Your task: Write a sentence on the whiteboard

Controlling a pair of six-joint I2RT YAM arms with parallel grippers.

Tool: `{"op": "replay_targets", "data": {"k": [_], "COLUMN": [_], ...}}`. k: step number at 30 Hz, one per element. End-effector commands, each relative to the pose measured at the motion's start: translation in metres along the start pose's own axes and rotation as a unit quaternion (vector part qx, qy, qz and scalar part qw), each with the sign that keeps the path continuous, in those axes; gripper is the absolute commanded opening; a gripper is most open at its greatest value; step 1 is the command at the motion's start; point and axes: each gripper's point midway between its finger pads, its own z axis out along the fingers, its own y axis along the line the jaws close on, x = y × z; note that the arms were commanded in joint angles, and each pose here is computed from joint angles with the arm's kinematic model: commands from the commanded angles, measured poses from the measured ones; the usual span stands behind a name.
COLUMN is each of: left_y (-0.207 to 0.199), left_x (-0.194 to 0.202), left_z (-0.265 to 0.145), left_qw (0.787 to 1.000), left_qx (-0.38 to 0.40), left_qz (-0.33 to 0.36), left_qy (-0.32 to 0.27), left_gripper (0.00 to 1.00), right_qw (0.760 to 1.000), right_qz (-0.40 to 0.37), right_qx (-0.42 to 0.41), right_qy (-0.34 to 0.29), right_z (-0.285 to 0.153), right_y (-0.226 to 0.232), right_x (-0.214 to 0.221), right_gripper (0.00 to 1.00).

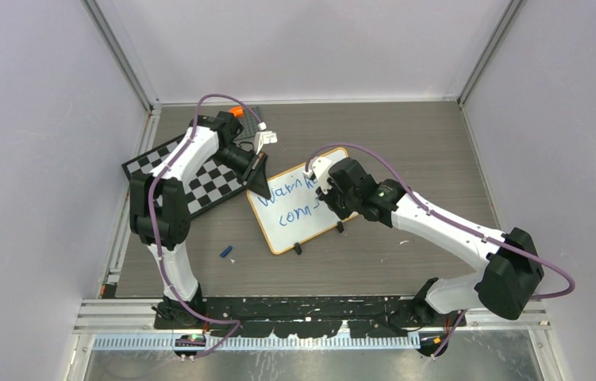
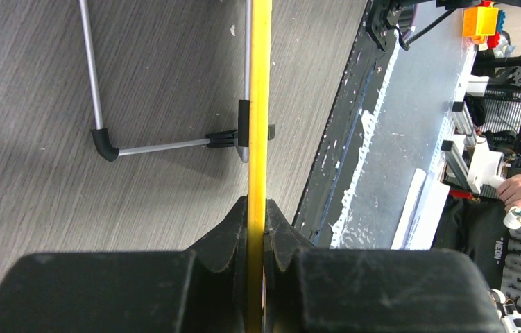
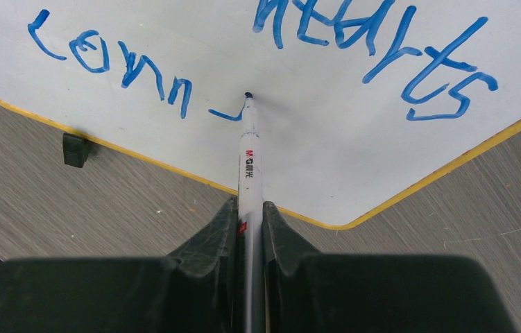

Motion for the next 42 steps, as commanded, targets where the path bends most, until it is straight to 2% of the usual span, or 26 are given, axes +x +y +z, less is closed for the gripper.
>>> {"op": "replay_targets", "data": {"k": [1, 19, 31, 42], "left_y": [0.01, 0.01, 0.01, 0.009], "left_x": [-0.003, -0.001, -0.002, -0.003], "left_z": [0.011, 0.011, 0.011, 0.011], "left_qw": [1.0, 1.0, 1.0, 1.0], "left_qx": [-0.002, -0.004, -0.002, -0.002], "left_qz": [0.008, 0.009, 0.007, 0.009], "left_qy": [0.008, 0.01, 0.01, 0.008], "left_gripper": [0.0, 0.0, 0.0, 0.0], "right_qw": [1.0, 1.0, 1.0, 0.999], "right_qz": [-0.005, -0.016, -0.017, 0.004], "right_qx": [-0.01, -0.005, 0.016, 0.032], "right_qy": [-0.027, 0.014, 0.008, -0.023], "right_z": [0.002, 0.004, -0.012, -0.021], "right_y": [0.008, 0.012, -0.006, -0.021], "right_x": [-0.021, 0.016, 0.01, -0.007], "right_gripper": [0.0, 0.0, 0.0, 0.0]}}
